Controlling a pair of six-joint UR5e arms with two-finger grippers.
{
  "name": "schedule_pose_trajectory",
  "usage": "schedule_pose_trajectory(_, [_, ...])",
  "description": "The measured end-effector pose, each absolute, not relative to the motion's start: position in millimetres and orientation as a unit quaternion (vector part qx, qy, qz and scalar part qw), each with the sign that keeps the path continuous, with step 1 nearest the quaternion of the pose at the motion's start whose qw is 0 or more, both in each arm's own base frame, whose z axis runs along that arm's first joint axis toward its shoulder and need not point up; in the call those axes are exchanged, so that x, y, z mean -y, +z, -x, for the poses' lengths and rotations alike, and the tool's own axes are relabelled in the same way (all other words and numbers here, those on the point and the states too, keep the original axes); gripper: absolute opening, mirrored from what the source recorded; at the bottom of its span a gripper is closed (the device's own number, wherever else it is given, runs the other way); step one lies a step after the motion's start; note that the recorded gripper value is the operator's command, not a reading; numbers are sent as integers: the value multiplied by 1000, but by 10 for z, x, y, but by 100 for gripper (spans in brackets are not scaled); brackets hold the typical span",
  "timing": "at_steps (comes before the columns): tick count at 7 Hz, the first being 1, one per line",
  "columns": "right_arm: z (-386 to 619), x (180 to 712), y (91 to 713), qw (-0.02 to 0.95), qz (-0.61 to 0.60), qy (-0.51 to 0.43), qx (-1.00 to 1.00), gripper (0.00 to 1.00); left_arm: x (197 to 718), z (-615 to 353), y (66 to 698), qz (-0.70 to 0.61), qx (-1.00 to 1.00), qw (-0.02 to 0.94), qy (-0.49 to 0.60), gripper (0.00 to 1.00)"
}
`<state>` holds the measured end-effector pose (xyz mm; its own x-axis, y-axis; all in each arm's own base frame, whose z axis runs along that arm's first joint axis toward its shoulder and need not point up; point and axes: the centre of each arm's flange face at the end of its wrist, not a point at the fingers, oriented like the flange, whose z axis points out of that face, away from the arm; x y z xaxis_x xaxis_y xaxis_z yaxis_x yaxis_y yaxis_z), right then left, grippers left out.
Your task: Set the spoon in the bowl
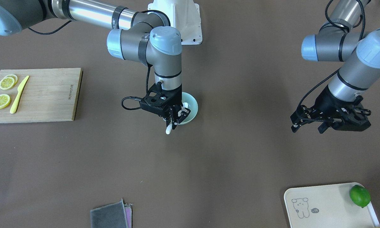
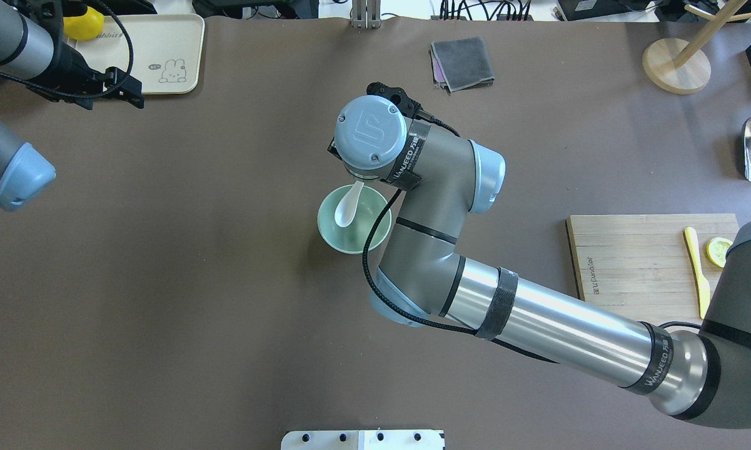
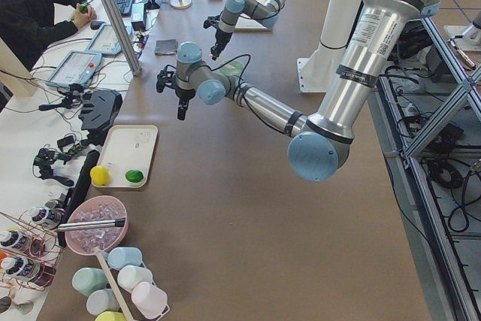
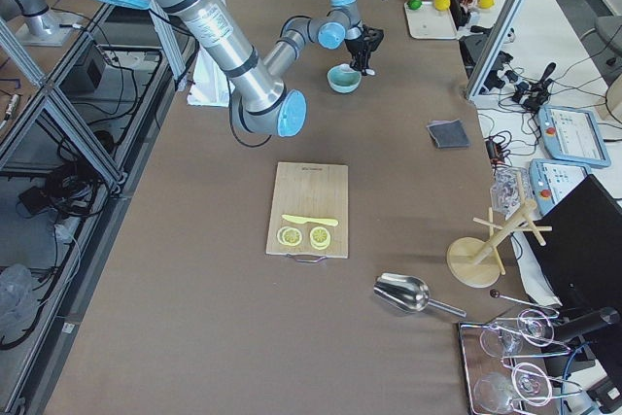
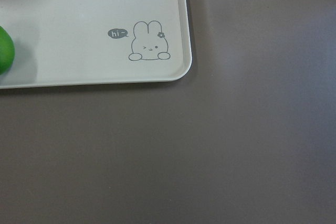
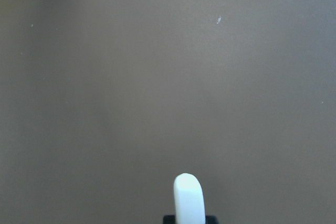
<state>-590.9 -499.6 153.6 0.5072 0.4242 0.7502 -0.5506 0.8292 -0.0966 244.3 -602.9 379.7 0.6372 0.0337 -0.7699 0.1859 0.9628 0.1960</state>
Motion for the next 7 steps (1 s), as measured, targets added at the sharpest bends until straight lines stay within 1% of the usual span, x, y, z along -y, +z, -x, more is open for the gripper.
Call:
schedule_pose_trajectory(2, [5941,4929,1519,865,-79,276,411,100,6046,-2428,3824,-128,-422,896,-45,98])
schedule_pose_trajectory(4, [5738,4922,1364,861,-87,261,427,100,6054,-2428,3809,-130,-423,896,-44,98])
schedule_pose_trajectory(5, [5455,5002,1382,862,-88,243,437,100,6067,-2420,3776,-135,-424,895,-43,98])
schedule_pose_trajectory(7, [4641,5111,1784,875,-123,164,439,100,6110,-2332,3767,-153,-423,892,-47,98])
